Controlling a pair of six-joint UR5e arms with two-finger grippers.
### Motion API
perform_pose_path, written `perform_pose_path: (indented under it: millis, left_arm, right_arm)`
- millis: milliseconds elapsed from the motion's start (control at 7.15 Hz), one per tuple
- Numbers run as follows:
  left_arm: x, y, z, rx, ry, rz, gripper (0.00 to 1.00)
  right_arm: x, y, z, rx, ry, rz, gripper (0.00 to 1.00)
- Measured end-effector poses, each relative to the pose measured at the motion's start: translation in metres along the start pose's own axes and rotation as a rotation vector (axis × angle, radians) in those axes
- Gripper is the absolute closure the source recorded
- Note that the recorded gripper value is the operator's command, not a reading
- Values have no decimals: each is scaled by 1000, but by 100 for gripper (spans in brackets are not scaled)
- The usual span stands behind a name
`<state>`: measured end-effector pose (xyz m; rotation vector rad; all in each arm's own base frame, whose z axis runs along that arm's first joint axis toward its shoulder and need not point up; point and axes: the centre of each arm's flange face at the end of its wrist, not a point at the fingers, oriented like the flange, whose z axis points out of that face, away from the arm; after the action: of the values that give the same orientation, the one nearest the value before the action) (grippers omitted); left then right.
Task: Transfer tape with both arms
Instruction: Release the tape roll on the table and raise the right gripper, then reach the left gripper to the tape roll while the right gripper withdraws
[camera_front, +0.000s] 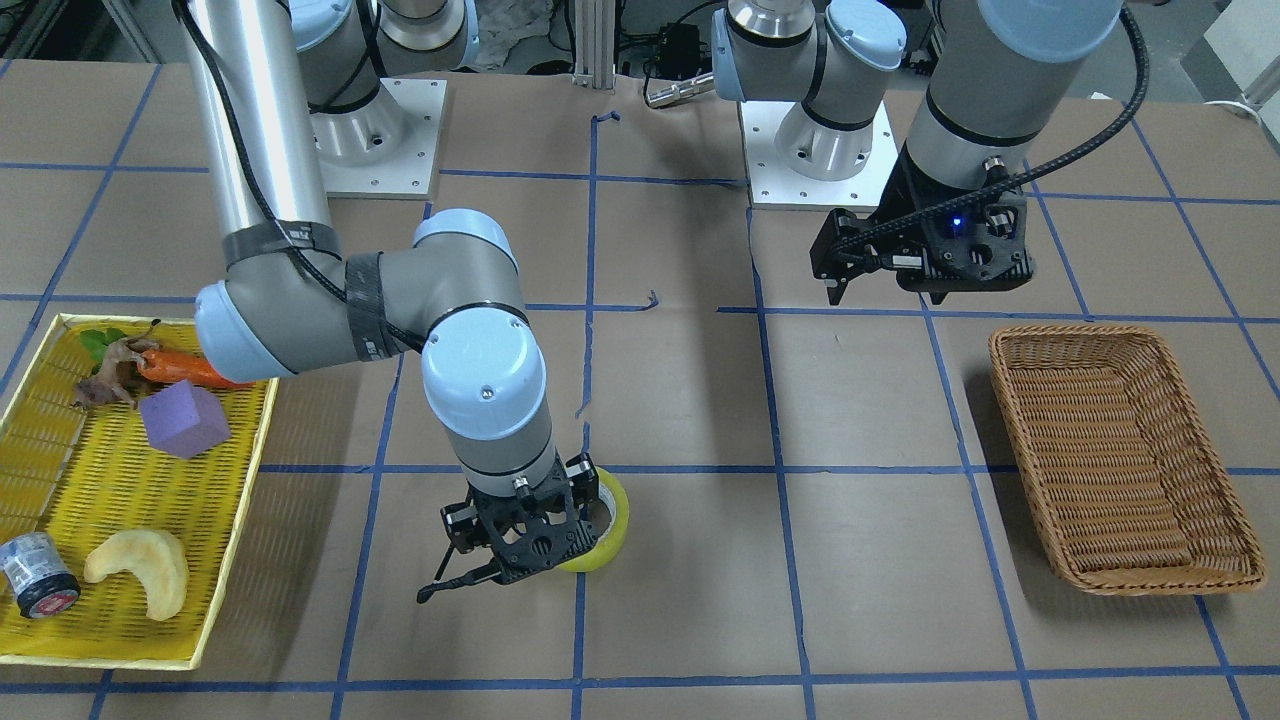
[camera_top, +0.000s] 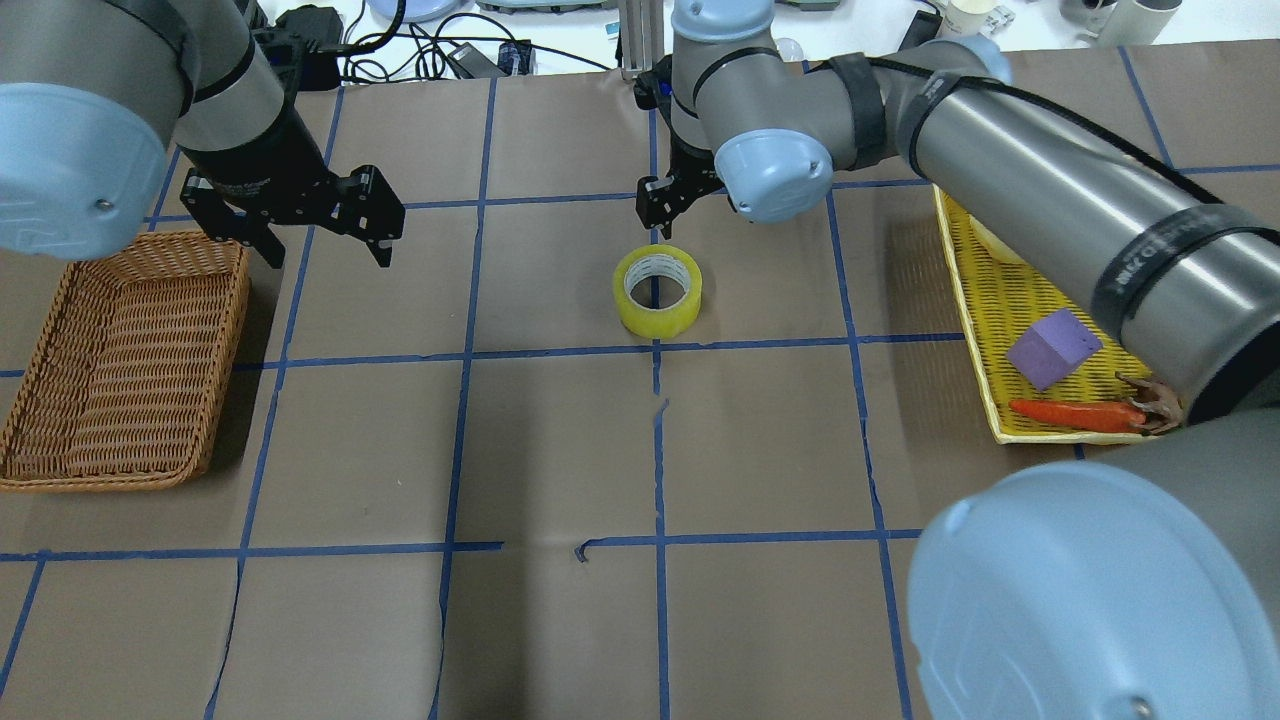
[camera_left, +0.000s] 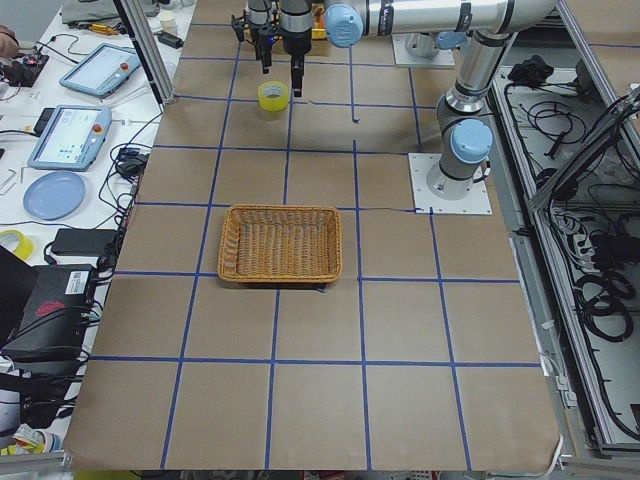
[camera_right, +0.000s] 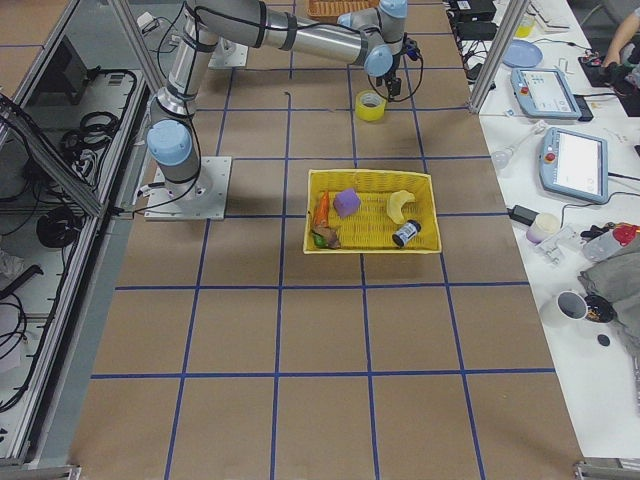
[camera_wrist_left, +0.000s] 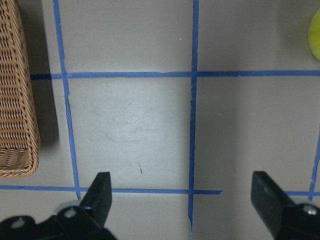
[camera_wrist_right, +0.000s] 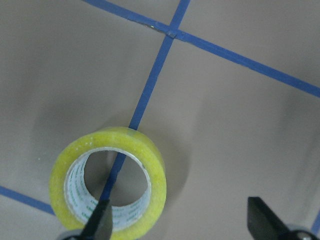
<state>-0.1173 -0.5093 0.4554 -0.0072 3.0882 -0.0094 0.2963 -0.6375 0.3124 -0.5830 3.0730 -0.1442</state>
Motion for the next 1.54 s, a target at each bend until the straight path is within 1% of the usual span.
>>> perform_pose_path:
  millis: [140, 280, 559, 699, 839, 979, 1119, 1259, 1399, 1538]
  left_arm:
    - [0, -4, 3, 5, 1, 1, 0]
    - [0, -10, 6, 25, 0, 2, 0]
    - [1, -37, 19, 111, 4, -9, 0]
    - [3, -52, 28, 149, 16, -26, 0]
    - [7, -65, 40, 174, 45, -63, 0]
    - [15, -77, 53, 186, 91, -96, 0]
    - [26, -90, 69, 200, 159, -122, 0]
    - [43, -103, 90, 203, 247, -161, 0]
    - [68, -109, 113, 170, 305, -219, 0]
    - [95, -107, 134, 127, 316, -277, 0]
  right_arm:
    - [22, 15, -38, -18, 2, 32, 0]
    - [47, 34, -76, -41, 2, 70, 0]
    - [71, 73, -139, -71, 3, 123, 0]
    - [74, 89, -162, -73, 3, 139, 0]
    - [75, 100, -181, -60, 3, 152, 0]
    - [75, 105, -191, -48, 0, 158, 0]
    - [75, 106, -198, -36, 0, 162, 0]
    - [76, 107, -205, -25, 4, 164, 0]
    - [75, 110, -211, -17, 10, 163, 0]
    - [75, 113, -213, -25, 10, 163, 0]
